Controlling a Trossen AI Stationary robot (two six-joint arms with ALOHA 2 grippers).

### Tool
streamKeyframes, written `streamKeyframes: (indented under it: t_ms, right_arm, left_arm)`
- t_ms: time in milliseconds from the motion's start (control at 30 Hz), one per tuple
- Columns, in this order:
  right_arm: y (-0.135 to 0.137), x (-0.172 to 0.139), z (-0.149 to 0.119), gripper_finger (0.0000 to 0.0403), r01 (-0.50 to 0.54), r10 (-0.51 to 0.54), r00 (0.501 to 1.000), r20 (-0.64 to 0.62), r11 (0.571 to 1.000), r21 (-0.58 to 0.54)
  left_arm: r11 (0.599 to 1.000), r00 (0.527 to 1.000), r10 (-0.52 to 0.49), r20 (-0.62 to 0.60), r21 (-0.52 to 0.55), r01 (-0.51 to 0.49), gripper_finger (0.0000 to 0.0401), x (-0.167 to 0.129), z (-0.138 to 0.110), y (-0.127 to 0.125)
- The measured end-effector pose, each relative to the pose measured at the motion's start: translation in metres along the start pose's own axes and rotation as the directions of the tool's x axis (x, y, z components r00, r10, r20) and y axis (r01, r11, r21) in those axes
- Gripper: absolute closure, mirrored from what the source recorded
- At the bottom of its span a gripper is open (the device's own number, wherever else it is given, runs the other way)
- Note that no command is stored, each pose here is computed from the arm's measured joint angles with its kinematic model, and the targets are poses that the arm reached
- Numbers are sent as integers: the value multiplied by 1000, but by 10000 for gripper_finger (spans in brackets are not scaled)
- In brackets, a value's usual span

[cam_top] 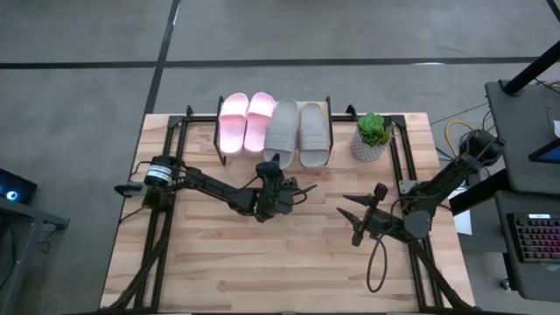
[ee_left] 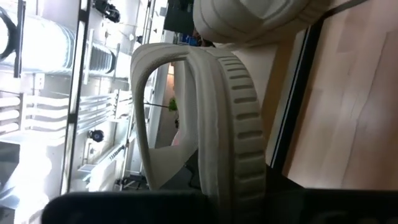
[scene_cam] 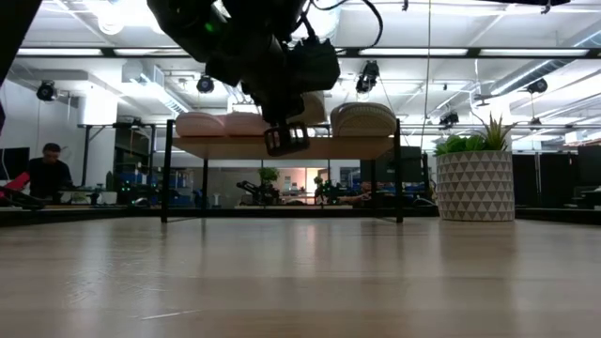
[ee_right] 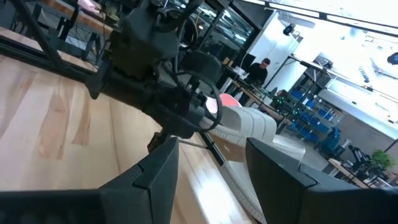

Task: Pick and place slides into the shelf
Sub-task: Put the gray slipper on the shelf

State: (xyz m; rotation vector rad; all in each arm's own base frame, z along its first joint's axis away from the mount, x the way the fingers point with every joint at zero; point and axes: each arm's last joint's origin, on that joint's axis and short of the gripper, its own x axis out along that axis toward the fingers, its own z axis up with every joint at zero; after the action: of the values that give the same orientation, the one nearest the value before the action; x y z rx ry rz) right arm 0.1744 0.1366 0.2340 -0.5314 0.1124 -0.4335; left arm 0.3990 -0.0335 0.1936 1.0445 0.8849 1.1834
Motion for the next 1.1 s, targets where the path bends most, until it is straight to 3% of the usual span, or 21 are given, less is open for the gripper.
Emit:
streamKeyframes:
  t_ms: [467,733,1100]
  right_arm:
    - [0,0,0,225,-2,2,1000,1,1000,1]
    - [0,0,0,225,-1,1,1000,1,1000,9]
    - [0,0,0,225,-1,1,1000,1,1000,10]
  left_arm:
    - [999,997,-52,51,16,51,387,5,0,-10]
    - [998,996,-62,59,9,62,294,8,0,-10]
    - [977,982,-137,128,-147,156,180,12,0,-15]
